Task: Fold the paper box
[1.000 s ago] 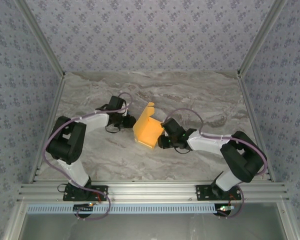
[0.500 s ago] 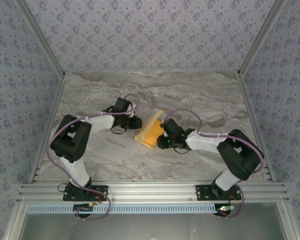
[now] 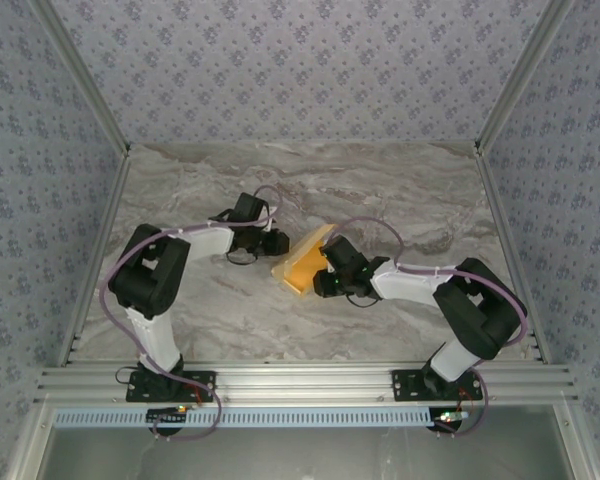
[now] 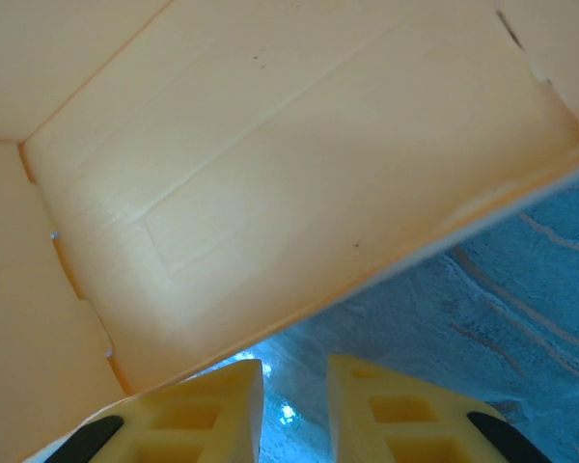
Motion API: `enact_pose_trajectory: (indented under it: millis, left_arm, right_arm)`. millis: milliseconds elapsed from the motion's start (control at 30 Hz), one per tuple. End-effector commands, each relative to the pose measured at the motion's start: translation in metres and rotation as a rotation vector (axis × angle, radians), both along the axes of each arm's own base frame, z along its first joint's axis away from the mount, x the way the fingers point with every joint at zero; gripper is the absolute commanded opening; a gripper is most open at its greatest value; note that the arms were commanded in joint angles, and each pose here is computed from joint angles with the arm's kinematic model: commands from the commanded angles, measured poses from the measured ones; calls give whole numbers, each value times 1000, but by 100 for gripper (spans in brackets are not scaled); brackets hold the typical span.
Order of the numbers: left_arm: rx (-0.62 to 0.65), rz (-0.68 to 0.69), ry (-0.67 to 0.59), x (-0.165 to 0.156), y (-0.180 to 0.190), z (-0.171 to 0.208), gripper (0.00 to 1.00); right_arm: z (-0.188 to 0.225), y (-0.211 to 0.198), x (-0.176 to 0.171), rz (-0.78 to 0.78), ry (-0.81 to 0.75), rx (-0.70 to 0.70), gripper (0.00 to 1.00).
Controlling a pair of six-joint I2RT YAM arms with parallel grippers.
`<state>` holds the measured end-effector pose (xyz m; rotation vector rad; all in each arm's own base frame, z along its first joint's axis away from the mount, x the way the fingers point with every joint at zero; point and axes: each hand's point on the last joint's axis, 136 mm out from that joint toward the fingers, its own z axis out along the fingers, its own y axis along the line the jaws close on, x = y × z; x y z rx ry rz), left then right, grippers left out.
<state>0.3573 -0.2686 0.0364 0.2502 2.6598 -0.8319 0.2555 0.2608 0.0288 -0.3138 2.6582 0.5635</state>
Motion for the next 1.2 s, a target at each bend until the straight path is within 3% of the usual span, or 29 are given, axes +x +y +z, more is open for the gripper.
enact_pose_trajectory:
  millis: [0,400,633,933,1167]
  left_arm:
    - [7,-57,31,0,-12,-9,28]
    - [27,-80,-47,58,-22,12,34]
    - [31,-21,-154,83,-4,60,45]
    - [-30,162,-268,59,47,107,51]
    - [-9,231,-304,42,78,117,52]
  right_arm:
    - [10,-2,4,-29,-21,13,25]
    - [9,-33,-16,-61,-13,-49,27]
    - [49,-70,-4,-109,-101,-40,31]
    - [67,-72,51,-127,-119,211,60]
    - [50,-53,70,-65,-80,240,61]
